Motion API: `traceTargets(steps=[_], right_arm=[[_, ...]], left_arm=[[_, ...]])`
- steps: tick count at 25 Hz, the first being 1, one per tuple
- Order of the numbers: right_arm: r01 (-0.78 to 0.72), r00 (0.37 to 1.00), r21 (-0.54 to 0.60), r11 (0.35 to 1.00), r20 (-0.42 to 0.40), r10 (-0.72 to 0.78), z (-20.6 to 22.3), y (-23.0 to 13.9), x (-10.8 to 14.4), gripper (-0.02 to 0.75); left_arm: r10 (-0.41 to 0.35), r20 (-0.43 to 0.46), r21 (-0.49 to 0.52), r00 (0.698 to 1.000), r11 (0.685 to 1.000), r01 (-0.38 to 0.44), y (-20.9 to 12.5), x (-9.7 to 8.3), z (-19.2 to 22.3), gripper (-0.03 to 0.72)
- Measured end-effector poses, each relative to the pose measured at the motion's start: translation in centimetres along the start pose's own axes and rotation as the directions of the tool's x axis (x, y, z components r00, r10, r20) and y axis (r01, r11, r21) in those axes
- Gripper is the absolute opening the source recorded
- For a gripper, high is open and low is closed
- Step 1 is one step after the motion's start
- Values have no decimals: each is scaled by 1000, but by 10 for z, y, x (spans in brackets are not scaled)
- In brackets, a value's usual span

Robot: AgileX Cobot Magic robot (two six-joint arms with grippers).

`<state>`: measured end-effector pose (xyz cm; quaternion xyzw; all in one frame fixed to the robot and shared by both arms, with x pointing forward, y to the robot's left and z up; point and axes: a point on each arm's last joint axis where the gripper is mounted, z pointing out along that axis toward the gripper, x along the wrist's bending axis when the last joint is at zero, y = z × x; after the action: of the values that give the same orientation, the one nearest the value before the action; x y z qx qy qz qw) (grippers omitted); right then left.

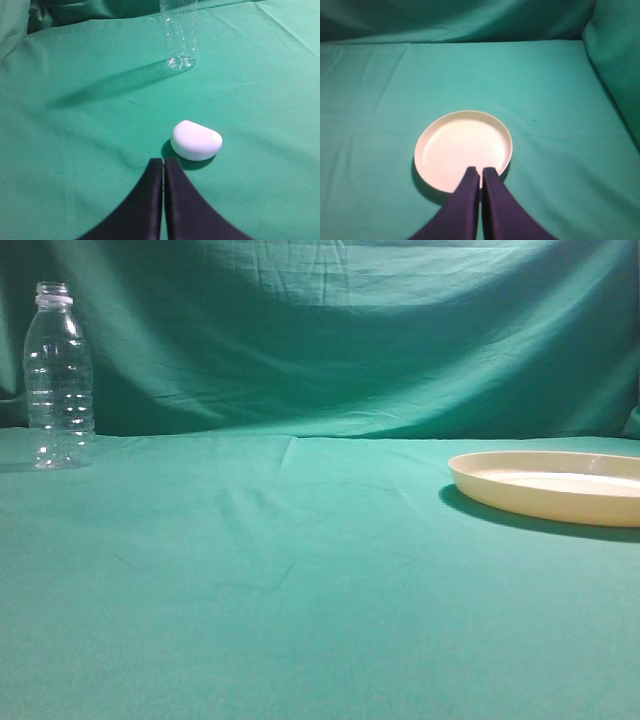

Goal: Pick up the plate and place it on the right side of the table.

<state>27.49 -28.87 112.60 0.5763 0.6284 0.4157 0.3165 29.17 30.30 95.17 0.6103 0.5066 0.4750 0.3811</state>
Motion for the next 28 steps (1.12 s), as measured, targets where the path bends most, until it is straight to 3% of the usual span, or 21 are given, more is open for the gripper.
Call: traceTargets(steps=[7, 13, 23, 28], right_arm=[[76, 994, -94, 993, 91, -67, 25, -37, -12, 0], [104, 992, -288, 952, 95, -79, 49, -90, -16, 0], [76, 994, -140, 987, 85, -64, 94, -153, -23, 0], [44, 996, -145, 988, 81, -32, 95, -153, -23, 0]], left_arm=[[0, 0, 0, 1000, 1000, 0, 0, 0, 0, 0], [0, 0, 0, 1000, 1000, 0, 0, 0, 0, 0], [0, 0, 0, 1000, 1000, 0, 0, 0, 0, 0], [0, 0, 0, 1000, 1000, 0, 0, 0, 0, 0]])
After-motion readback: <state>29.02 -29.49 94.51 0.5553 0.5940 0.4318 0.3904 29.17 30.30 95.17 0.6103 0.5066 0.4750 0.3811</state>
